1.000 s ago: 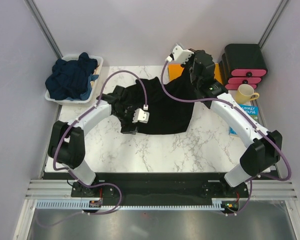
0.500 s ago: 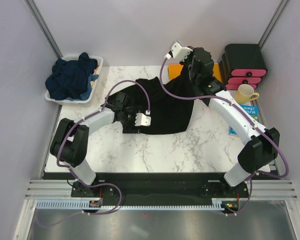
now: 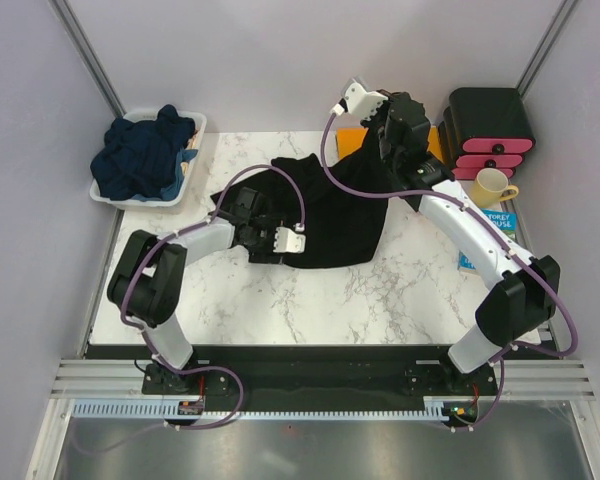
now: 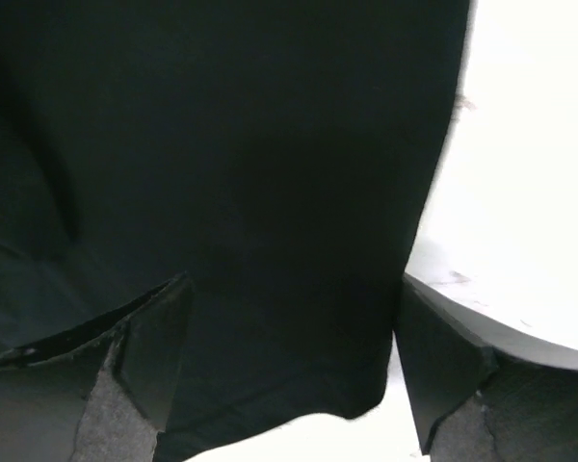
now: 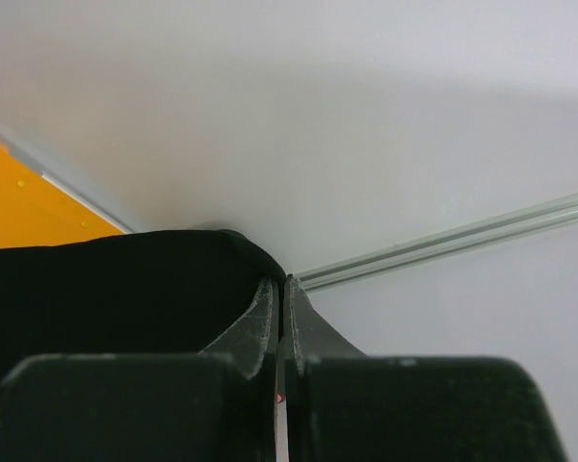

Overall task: Fold and stack the t-shirts
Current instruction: Flatten the tshirt out

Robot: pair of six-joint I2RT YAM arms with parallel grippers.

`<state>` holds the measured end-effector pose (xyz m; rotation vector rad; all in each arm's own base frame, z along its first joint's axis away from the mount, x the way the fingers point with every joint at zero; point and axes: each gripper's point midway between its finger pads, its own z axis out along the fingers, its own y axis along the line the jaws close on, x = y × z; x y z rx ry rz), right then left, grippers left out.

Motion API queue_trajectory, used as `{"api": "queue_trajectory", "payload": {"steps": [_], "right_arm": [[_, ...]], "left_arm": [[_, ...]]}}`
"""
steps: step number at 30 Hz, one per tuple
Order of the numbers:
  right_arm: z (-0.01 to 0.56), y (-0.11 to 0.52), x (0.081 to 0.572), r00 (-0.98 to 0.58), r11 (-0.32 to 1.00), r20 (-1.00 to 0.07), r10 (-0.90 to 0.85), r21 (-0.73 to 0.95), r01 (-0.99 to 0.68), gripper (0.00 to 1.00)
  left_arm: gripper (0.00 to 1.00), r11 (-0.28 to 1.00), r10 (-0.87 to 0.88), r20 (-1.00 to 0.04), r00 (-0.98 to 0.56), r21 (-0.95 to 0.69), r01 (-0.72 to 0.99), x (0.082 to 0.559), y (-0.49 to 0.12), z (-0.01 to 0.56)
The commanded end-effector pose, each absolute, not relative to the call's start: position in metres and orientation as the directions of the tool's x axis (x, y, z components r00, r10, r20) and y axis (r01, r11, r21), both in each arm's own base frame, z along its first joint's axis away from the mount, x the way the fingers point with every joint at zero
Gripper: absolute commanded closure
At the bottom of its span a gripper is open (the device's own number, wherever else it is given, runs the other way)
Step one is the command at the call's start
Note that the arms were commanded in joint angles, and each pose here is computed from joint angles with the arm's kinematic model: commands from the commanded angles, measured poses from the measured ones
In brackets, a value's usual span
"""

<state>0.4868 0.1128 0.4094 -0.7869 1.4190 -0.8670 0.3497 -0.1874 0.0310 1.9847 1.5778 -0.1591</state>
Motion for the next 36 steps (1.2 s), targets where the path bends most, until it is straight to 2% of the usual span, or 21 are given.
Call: {"api": "queue_trajectory", "payload": {"steps": [1,2,4,5,9,12,13,14,16,17,18,21,23,24,26,28,30,31,33,36], "right_arm": [[0.453,0.105,0.48,0.012,0.548,-0.553,-0.833,-0.823,0.15,1.0],[0.452,0.106,0.481,0.012,0.547,-0.551,-0.834,-0.824,0.149,1.0],[0.451,0.104,0.482,0.008,0.54,-0.546,-0.838,-0.828,0.149,1.0],[0.451,0.103,0.482,0.006,0.536,-0.542,-0.841,-0.831,0.15,1.0],[0.447,0.1,0.483,-0.007,0.514,-0.521,-0.854,-0.844,0.152,1.0],[0.441,0.095,0.485,-0.034,0.487,-0.498,-0.866,-0.859,0.157,1.0],[0.437,0.094,0.485,-0.045,0.482,-0.494,-0.868,-0.862,0.157,1.0],[0.435,0.091,0.486,-0.055,0.478,-0.491,-0.87,-0.864,0.156,1.0],[0.43,0.089,0.488,-0.067,0.468,-0.481,-0.874,-0.871,0.148,1.0],[0.427,0.088,0.489,-0.071,0.465,-0.478,-0.875,-0.873,0.144,1.0],[0.424,0.088,0.488,-0.076,0.462,-0.474,-0.877,-0.877,0.135,1.0],[0.41,0.09,0.486,-0.085,0.462,-0.469,-0.879,-0.883,0.085,1.0],[0.399,0.092,0.484,-0.088,0.481,-0.484,-0.871,-0.875,0.049,1.0],[0.388,0.092,0.48,-0.098,0.477,-0.476,-0.874,-0.879,0.01,1.0],[0.376,0.097,0.476,-0.079,0.487,-0.483,-0.872,-0.873,-0.041,1.0],[0.355,0.098,0.467,-0.083,0.469,-0.462,-0.883,-0.876,-0.113,1.0],[0.335,0.104,0.459,-0.075,0.448,-0.442,-0.894,-0.873,-0.194,1.0],[0.33,0.106,0.455,-0.073,0.452,-0.447,-0.891,-0.865,-0.217,0.94],[0.307,0.114,0.445,-0.063,0.431,-0.437,-0.897,-0.838,-0.333,0.8],[0.296,0.117,0.436,-0.061,0.428,-0.439,-0.897,-0.822,-0.376,0.73]], "left_arm": [[0.23,-0.124,0.897,-0.353,0.267,0.379,0.917,0.369,-0.179,0.007],[0.43,-0.124,0.899,-0.348,0.264,0.376,0.918,0.371,-0.179,0.005],[0.6,-0.124,0.905,-0.333,0.265,0.39,0.912,0.377,-0.177,0.009],[0.98,-0.124,0.905,-0.329,0.269,0.401,0.908,0.379,-0.176,0.013],[0.98,0.001,0.897,-0.379,0.227,0.515,0.857,0.42,-0.174,0.071],[0.98,0.136,0.902,-0.398,0.168,0.63,0.765,0.47,-0.151,0.143],[0.98,0.175,0.906,-0.39,0.161,0.694,0.698,0.492,-0.143,0.182],[0.98,0.193,0.912,-0.384,0.142,0.71,0.678,0.503,-0.135,0.193],[0.98,0.211,0.931,-0.343,0.127,0.787,0.58,0.53,-0.109,0.24],[0.98,0.199,0.941,-0.316,0.118,0.803,0.562,0.54,-0.099,0.244],[0.98,0.157,0.963,-0.25,0.106,0.832,0.532,0.551,-0.078,0.252],[0.98,0.086,0.988,-0.134,0.076,0.888,0.451,0.58,-0.035,0.281],[0.96,0.037,0.995,-0.075,0.063,0.887,0.46,0.588,-0.017,0.275],[0.96,-0.023,0.999,0.005,0.039,0.876,0.481,0.592,0.0,0.263],[0.95,-0.109,0.994,0.081,0.076,0.849,0.518,0.591,0.008,0.245],[0.93,-0.144,0.989,0.095,0.115,0.812,0.565,0.583,0.011,0.218],[0.86,-0.162,0.983,0.074,0.166,0.77,0.617,0.573,0.003,0.189],[0.77,-0.167,0.982,0.067,0.177,0.752,0.638,0.569,0.001,0.177],[0.69,-0.19,0.977,0.065,0.205,0.705,0.683,0.557,-0.005,0.148],[0.58,-0.203,0.975,0.072,0.209,0.661,0.722,0.548,-0.008,0.122]]}}
